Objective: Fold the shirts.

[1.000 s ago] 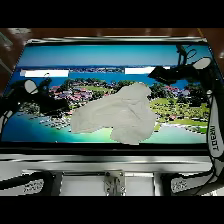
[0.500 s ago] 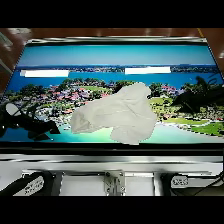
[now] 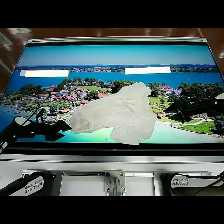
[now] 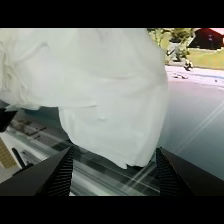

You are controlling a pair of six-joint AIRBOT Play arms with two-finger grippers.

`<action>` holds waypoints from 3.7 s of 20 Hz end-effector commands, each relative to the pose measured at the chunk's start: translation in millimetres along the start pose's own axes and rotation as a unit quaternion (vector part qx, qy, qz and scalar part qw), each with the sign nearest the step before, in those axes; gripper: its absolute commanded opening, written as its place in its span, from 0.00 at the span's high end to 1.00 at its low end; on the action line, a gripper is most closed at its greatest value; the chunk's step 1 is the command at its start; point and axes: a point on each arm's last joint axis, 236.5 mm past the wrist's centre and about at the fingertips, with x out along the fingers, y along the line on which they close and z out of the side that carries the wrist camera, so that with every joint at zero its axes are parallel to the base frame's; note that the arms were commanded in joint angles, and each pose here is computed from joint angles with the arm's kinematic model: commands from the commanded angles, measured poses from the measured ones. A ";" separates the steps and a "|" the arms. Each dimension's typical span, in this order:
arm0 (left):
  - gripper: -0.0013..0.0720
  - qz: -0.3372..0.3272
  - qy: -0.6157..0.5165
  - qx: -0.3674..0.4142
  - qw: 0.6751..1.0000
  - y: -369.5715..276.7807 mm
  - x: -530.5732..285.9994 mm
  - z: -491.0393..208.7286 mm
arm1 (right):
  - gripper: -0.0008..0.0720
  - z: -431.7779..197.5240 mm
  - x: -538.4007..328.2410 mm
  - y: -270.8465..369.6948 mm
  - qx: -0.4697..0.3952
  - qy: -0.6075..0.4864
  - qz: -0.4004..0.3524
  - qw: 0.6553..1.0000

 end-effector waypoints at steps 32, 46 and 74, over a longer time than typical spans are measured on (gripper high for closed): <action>0.93 -0.066 -0.074 0.113 0.989 -69.0 -15.4 9.8 | 0.84 -73.9 128.1 -11.1 -0.020 0.123 -0.122 0.985; 0.93 -0.221 -0.554 0.441 0.671 -338.6 -487.6 -66.4 | 0.90 -93.7 -301.1 392.3 -0.508 -0.565 -0.098 0.643; 0.93 -0.098 -0.218 0.072 0.968 -163.5 -34.3 151.1 | 0.90 190.7 -27.7 113.0 -0.114 -0.306 -0.153 0.933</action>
